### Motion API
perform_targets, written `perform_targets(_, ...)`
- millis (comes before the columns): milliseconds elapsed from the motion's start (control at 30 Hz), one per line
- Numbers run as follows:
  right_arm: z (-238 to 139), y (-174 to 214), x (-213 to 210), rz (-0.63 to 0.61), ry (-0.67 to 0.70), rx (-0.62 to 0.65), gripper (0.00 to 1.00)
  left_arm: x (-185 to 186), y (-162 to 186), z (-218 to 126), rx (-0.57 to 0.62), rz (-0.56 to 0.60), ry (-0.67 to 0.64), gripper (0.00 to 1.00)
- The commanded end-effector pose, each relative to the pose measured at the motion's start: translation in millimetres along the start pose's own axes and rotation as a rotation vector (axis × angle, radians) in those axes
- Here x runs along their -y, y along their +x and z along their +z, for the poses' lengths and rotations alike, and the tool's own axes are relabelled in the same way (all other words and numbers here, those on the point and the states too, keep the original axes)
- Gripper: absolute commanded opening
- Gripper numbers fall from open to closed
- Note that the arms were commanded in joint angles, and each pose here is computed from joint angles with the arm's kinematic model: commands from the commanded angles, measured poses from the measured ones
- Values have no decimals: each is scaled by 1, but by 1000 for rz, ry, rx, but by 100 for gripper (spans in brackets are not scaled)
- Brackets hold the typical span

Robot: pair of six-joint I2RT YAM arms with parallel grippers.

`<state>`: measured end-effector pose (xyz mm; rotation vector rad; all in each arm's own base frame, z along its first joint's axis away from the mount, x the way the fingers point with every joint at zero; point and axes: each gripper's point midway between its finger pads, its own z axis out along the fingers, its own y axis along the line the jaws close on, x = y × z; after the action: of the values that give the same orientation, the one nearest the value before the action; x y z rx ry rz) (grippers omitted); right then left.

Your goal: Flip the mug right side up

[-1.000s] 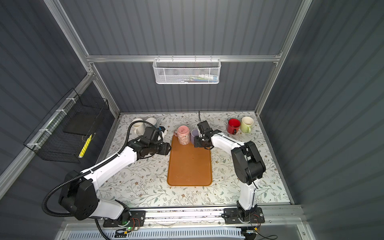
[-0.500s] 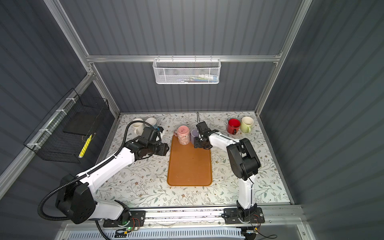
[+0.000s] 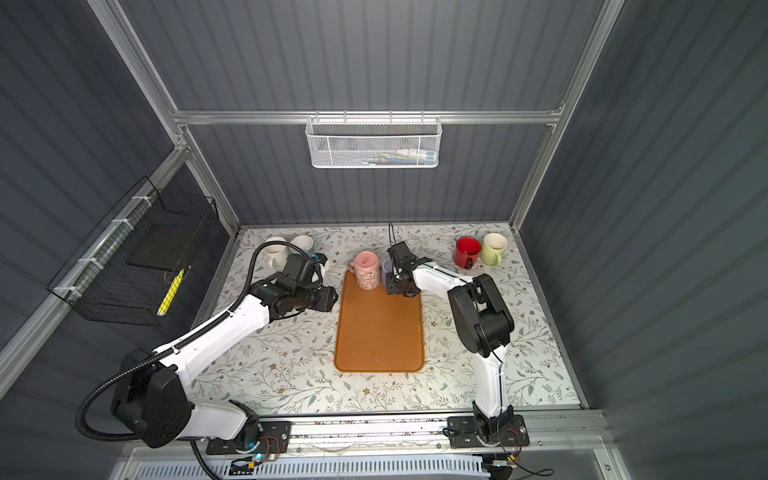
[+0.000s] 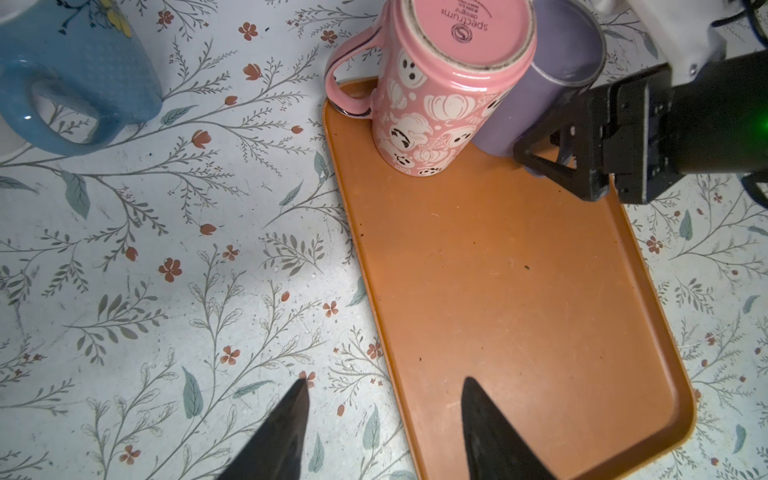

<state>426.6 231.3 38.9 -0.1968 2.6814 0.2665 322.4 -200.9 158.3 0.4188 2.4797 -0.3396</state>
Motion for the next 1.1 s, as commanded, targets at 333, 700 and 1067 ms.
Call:
perform_targets(333,5,4,1,-71,51,-43,53,-3,7,-7,-13,25,-18,59)
perform_targets(700,12,7,-1,-95,70,-70,52,-5,10,-6,-19,31,-29,59)
perform_targets(1067,15,6,1,-108,94,-74,42,-6,12,-5,-22,35,-32,59)
